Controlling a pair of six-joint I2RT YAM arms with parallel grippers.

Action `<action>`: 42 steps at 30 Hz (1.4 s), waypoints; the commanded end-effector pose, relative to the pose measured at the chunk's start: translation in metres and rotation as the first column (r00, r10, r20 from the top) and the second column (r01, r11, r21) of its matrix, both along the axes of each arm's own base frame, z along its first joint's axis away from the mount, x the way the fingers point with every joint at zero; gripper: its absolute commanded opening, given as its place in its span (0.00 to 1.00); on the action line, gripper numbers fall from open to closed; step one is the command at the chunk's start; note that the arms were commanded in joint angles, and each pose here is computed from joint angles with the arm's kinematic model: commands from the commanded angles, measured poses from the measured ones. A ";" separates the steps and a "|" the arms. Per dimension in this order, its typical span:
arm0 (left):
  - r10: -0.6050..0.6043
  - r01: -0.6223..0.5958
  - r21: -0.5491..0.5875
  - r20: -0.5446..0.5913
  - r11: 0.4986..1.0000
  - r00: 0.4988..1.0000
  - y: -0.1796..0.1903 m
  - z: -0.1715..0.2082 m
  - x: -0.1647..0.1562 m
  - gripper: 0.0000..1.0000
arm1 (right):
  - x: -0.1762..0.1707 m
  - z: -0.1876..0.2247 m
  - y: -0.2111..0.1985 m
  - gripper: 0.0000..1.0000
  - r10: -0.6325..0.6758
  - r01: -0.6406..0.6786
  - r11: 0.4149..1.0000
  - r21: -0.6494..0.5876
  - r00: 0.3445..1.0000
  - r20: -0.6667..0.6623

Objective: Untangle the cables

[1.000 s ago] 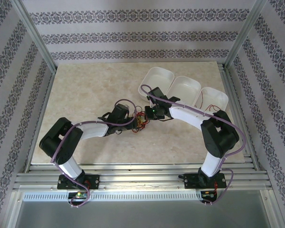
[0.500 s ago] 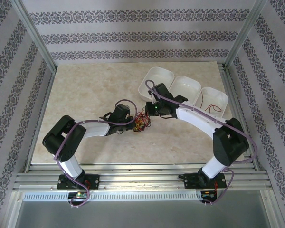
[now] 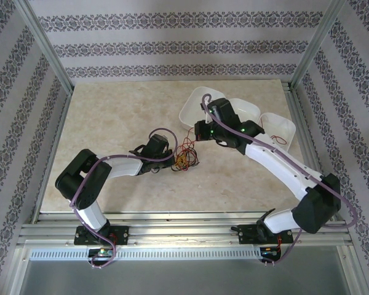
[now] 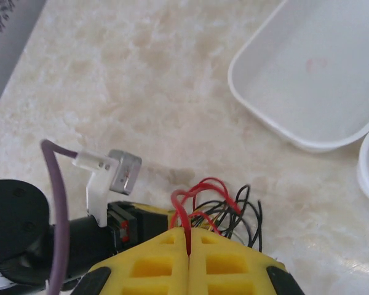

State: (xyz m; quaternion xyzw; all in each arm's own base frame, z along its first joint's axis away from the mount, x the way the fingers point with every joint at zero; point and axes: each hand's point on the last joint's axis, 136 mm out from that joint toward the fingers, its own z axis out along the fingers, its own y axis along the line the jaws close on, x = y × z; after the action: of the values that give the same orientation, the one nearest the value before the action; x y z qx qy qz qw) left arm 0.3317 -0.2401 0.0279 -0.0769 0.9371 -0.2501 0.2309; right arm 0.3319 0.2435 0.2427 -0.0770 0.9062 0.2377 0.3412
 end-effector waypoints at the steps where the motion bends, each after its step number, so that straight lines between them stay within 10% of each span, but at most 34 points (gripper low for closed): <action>1: 0.003 -0.002 0.036 -0.023 0.999 1.000 0.002 -0.007 -0.006 0.00 | 0.005 0.023 -0.013 0.00 -0.027 0.029 0.999 -0.020 0.997 0.072; 42: 0.011 -0.009 0.072 -0.034 0.997 0.999 0.009 -0.008 -0.008 0.00 | -0.039 0.225 -0.140 0.00 -0.246 0.355 0.932 -0.073 0.768 0.591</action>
State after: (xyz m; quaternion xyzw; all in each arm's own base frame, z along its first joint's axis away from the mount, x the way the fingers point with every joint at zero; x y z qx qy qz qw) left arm 0.3293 -0.2337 0.0230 -0.0818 0.9421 -0.2332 0.2268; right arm 0.2984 0.1240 0.4486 -0.0446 0.7945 0.0988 0.5976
